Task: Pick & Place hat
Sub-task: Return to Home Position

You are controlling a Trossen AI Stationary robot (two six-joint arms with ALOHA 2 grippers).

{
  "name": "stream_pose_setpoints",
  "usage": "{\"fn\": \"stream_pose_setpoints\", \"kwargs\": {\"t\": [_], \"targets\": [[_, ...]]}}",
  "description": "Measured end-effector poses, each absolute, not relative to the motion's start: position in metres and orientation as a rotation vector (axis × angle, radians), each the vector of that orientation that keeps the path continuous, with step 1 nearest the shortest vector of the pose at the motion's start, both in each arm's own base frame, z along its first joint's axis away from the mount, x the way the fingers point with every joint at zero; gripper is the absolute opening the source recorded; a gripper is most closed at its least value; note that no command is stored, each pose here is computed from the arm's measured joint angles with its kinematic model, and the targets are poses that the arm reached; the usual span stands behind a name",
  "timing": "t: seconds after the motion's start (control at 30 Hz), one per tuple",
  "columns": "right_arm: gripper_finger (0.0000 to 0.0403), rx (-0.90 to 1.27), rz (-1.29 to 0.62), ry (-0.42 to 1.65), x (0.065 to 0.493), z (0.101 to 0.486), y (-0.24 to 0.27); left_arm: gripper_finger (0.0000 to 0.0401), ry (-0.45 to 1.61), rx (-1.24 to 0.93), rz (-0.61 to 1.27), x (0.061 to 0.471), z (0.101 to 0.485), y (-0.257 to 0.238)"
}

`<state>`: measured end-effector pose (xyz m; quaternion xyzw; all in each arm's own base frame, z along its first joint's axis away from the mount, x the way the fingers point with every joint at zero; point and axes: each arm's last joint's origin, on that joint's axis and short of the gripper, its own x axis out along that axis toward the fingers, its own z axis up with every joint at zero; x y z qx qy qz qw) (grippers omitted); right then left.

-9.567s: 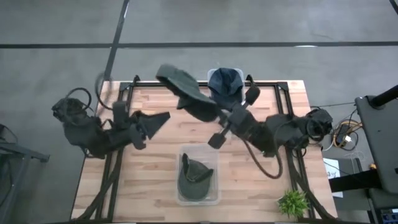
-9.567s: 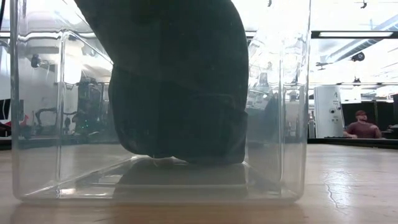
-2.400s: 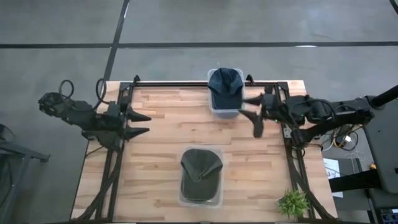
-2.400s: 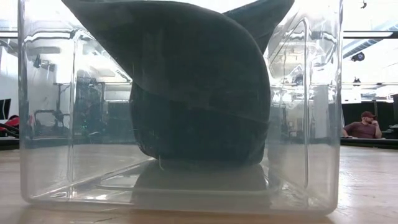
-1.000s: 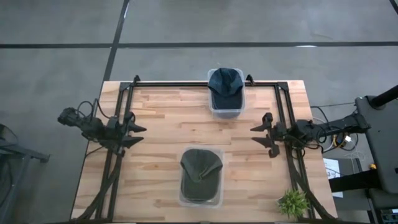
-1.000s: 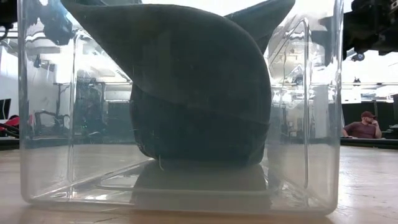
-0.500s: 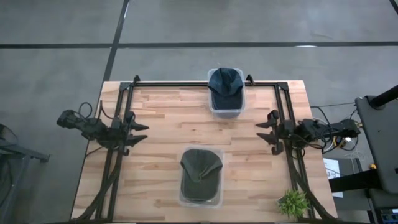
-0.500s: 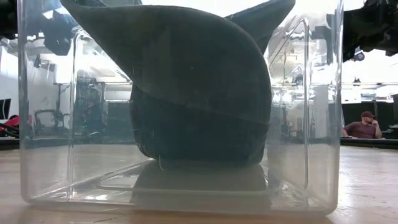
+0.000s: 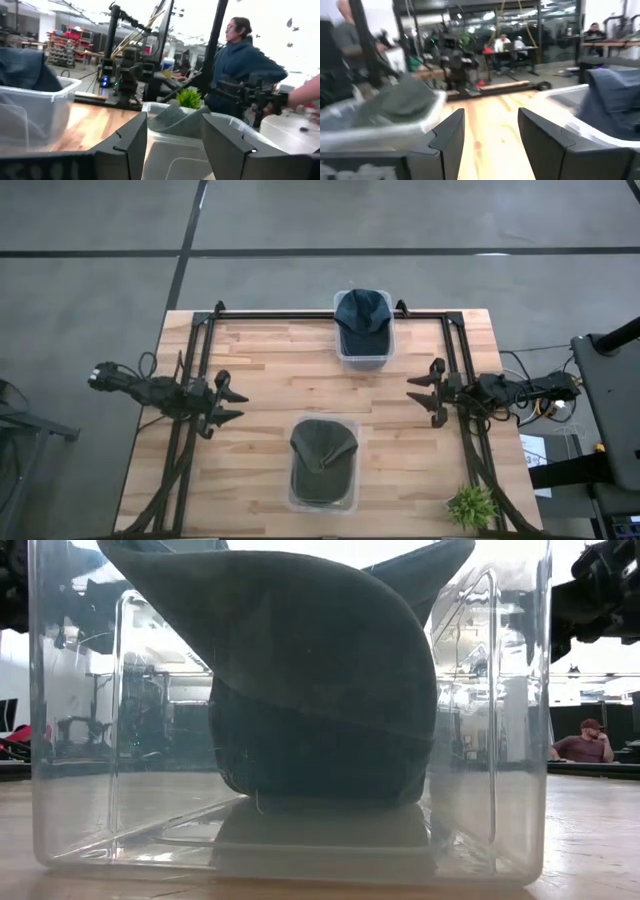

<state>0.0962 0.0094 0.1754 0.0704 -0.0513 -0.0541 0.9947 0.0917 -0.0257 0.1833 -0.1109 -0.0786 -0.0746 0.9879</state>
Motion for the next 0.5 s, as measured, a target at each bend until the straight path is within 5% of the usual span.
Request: {"fn": "stream_pose_setpoints", "kwargs": {"t": [0.5], "targets": [[0.0180, 0.005, -0.066, -0.035, 0.0975, 0.1696, 0.0111, 0.0176, -0.151, -0.197, -0.050, 0.0925, 0.1809, -0.0224]]}}
